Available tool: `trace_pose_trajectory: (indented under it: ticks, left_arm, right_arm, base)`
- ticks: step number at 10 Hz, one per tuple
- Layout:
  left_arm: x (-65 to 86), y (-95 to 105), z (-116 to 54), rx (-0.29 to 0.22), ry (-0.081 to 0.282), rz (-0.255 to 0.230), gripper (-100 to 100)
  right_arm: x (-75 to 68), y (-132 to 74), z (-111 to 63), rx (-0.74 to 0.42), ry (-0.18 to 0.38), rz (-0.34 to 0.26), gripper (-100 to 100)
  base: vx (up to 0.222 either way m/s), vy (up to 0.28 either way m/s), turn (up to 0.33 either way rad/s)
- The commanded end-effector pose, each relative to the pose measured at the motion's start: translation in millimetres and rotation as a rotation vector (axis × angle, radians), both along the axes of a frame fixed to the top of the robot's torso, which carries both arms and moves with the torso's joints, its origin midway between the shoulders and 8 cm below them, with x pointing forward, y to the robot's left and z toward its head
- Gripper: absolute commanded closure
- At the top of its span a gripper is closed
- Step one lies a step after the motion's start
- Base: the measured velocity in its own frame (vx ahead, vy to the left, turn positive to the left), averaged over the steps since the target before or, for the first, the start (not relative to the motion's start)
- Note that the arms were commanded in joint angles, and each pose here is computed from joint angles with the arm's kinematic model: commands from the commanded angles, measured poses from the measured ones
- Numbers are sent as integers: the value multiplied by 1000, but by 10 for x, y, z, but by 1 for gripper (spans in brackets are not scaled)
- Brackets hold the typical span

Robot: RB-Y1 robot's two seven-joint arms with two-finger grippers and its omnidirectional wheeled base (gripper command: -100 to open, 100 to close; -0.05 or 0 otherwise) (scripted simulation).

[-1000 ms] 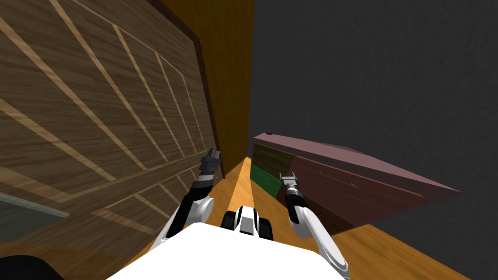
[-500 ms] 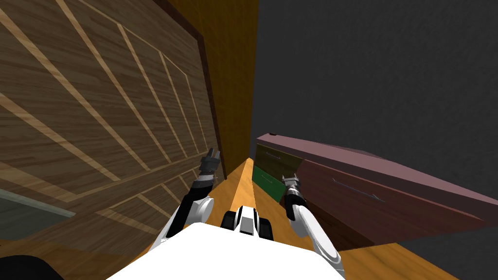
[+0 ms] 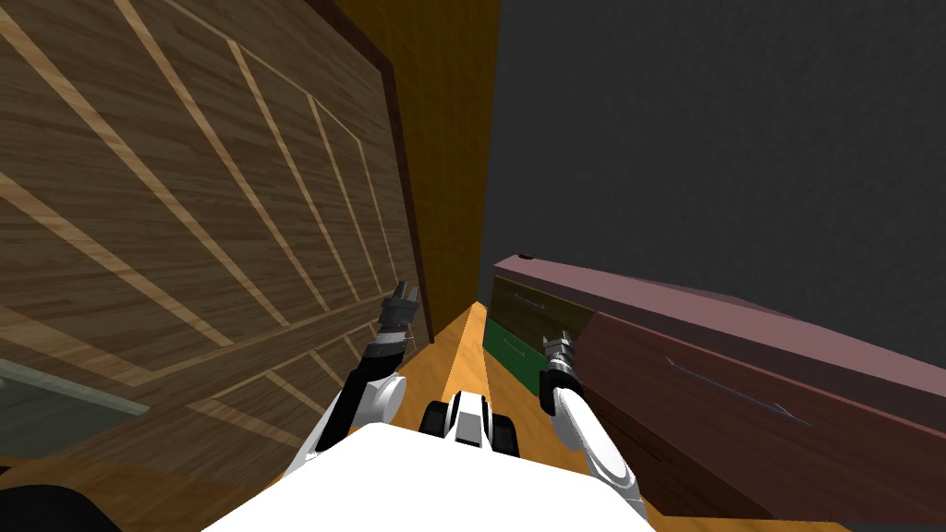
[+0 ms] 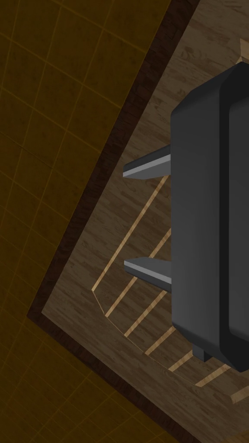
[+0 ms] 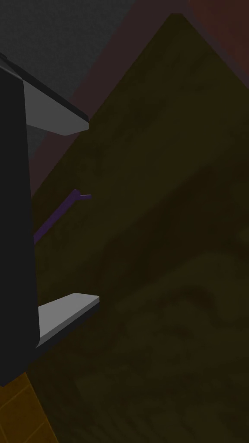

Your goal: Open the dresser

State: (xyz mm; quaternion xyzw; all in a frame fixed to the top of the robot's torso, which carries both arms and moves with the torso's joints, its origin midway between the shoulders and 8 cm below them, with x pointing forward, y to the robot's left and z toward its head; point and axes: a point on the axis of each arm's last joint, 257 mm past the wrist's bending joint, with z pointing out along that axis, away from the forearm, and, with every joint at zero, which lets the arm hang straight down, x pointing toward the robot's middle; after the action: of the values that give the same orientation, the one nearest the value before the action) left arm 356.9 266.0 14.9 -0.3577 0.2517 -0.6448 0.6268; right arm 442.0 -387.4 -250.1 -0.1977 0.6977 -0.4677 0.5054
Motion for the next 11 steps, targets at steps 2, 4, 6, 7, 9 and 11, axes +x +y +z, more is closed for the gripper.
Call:
trace_pose_trajectory:
  ticks: [2, 4, 6, 7, 9, 11]
  left_arm:
    - [0, 0, 0, 0, 0, 0, 0]
    - [0, 0, 0, 0, 0, 0, 0]
    - [0, 0, 0, 0, 0, 0, 0]
    - [0, 0, 0, 0, 0, 0, 0]
    - [0, 0, 0, 0, 0, 0, 0]
    - [0, 0, 0, 0, 0, 0, 0]
  right_arm:
    - [-41, -131, 27, -137, 36, -53, -100]
    - [-80, -274, 62, -271, 72, -100, -100]
    - [-96, -335, 116, -348, 84, -121, -100]
    - [-112, -390, 158, -410, 95, -140, -100]
    - [-137, -481, 245, -516, 111, -171, -100]
    - [-155, -541, 322, -594, 120, -194, -100]
  base:
    - [59, 30, 52]
    - [64, 38, 78]
    - [86, 52, 65]
    - [55, 31, 45]
    - [63, 28, 72]
    - [55, 29, 51]
